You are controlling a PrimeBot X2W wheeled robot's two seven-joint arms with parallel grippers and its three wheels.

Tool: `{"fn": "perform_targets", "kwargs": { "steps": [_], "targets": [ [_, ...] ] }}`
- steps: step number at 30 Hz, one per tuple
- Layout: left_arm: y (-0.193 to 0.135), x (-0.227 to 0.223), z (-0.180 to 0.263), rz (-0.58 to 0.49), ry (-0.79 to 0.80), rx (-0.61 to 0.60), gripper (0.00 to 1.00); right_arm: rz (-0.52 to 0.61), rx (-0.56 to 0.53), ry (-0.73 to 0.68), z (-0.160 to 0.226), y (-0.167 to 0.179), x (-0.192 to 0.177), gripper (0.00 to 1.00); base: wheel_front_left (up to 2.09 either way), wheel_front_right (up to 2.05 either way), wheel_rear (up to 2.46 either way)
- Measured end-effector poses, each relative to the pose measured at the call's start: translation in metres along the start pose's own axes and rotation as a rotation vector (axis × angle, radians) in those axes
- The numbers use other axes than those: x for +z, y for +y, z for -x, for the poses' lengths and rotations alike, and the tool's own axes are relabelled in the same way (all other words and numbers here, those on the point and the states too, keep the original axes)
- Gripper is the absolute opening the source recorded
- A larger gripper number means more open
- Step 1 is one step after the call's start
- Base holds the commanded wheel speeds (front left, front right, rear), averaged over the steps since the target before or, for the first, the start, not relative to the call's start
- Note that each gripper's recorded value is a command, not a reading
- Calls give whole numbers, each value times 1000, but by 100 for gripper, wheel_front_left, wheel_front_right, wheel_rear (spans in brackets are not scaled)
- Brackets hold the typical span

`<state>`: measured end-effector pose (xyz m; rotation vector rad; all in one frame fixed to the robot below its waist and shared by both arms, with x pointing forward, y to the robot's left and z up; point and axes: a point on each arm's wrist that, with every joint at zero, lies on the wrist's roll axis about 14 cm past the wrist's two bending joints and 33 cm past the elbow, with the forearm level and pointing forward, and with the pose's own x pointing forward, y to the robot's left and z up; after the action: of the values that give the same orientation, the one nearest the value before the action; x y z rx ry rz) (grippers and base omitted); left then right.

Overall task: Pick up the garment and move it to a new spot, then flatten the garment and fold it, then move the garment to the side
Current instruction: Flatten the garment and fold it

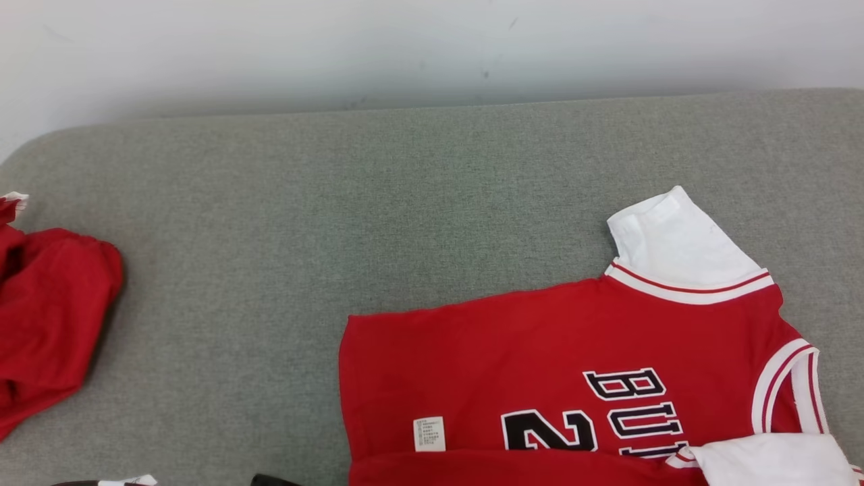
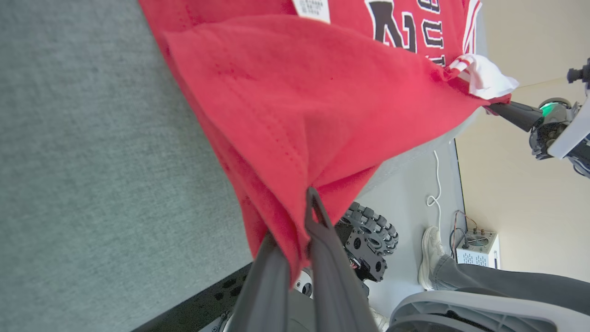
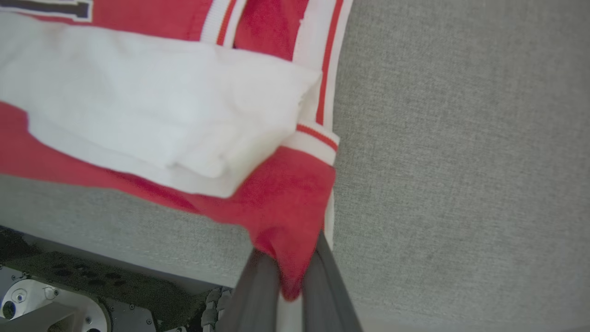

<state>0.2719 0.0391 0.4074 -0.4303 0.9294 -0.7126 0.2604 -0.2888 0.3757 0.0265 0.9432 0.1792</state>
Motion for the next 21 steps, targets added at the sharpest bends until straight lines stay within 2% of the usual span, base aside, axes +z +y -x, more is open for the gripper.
{"fn": "perform_targets", "kwargs": {
  "steps": [1,7,10,16,21],
  "targets": [
    [1,0,0,-17,-2,4,100,-5,-2,1,0,0,-1,100,0,0,0],
    [13,11,7,-65,-38,53,100,-23,-35,10,6,-13,-4,100,0,0,0],
    [23,31,16,-82,-106,96,100,-42,-43,-20,10,-18,8,100,0,0,0],
    [51,70,30,-120,-206,194,100,-17,-46,-164,16,-24,69,100,0,0,0],
    [54,116,20,-188,-281,195,100,72,-34,-266,9,-20,136,100,0,0,0]
  ]
}}
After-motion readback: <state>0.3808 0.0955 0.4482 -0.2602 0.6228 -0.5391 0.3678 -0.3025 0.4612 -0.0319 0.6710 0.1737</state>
